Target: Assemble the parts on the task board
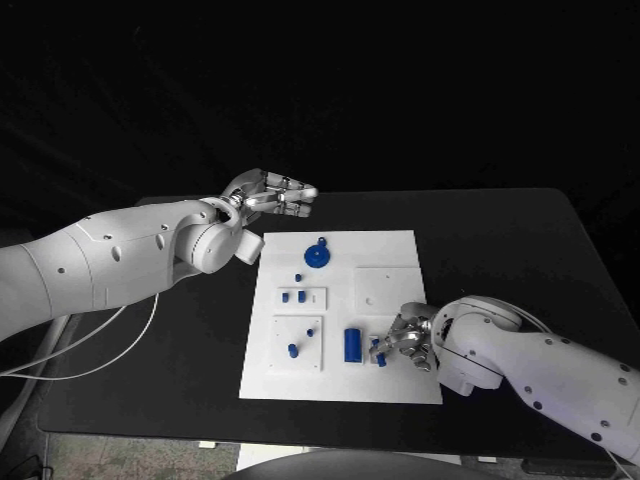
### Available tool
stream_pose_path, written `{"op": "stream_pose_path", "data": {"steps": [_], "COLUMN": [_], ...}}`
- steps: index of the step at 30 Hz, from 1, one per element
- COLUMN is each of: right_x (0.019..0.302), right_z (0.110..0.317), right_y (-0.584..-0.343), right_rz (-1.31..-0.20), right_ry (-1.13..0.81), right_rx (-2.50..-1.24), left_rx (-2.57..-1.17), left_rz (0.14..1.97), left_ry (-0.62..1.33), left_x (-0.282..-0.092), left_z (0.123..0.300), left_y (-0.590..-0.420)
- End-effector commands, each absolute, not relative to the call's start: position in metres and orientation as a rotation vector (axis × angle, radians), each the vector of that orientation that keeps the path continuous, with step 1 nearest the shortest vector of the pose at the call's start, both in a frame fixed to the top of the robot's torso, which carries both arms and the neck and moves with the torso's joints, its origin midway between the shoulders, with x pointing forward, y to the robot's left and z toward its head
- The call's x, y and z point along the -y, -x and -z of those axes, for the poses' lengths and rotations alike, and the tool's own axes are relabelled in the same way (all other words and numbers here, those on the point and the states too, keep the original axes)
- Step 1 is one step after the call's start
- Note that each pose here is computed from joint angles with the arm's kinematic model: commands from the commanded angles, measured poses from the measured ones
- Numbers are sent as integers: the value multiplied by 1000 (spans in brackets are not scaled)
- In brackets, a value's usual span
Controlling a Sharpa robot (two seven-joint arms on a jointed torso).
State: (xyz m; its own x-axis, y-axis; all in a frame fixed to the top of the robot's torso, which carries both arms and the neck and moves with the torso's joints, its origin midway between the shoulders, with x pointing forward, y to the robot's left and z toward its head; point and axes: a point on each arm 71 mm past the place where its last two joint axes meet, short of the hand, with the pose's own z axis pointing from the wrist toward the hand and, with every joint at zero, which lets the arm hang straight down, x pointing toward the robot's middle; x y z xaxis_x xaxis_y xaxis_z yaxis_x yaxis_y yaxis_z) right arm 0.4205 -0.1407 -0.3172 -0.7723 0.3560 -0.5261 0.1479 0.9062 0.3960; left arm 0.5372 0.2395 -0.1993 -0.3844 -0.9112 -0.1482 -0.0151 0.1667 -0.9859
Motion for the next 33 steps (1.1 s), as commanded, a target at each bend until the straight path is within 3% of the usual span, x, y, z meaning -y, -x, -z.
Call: {"op": "stream_pose_path", "data": {"steps": [1, 33], "right_x": [139, 128], "right_z": [320, 320], "right_y": [-421, -423], "right_rz": [-438, -469], "right_ry": [-331, -301], "right_rx": [-2453, -2422], "left_rx": [-1611, -1620], "left_rz": [1359, 1357], "left_ry": [902, 905], "left_x": [-236, -236], "left_z": [199, 200], "left_y": [-537, -537]}}
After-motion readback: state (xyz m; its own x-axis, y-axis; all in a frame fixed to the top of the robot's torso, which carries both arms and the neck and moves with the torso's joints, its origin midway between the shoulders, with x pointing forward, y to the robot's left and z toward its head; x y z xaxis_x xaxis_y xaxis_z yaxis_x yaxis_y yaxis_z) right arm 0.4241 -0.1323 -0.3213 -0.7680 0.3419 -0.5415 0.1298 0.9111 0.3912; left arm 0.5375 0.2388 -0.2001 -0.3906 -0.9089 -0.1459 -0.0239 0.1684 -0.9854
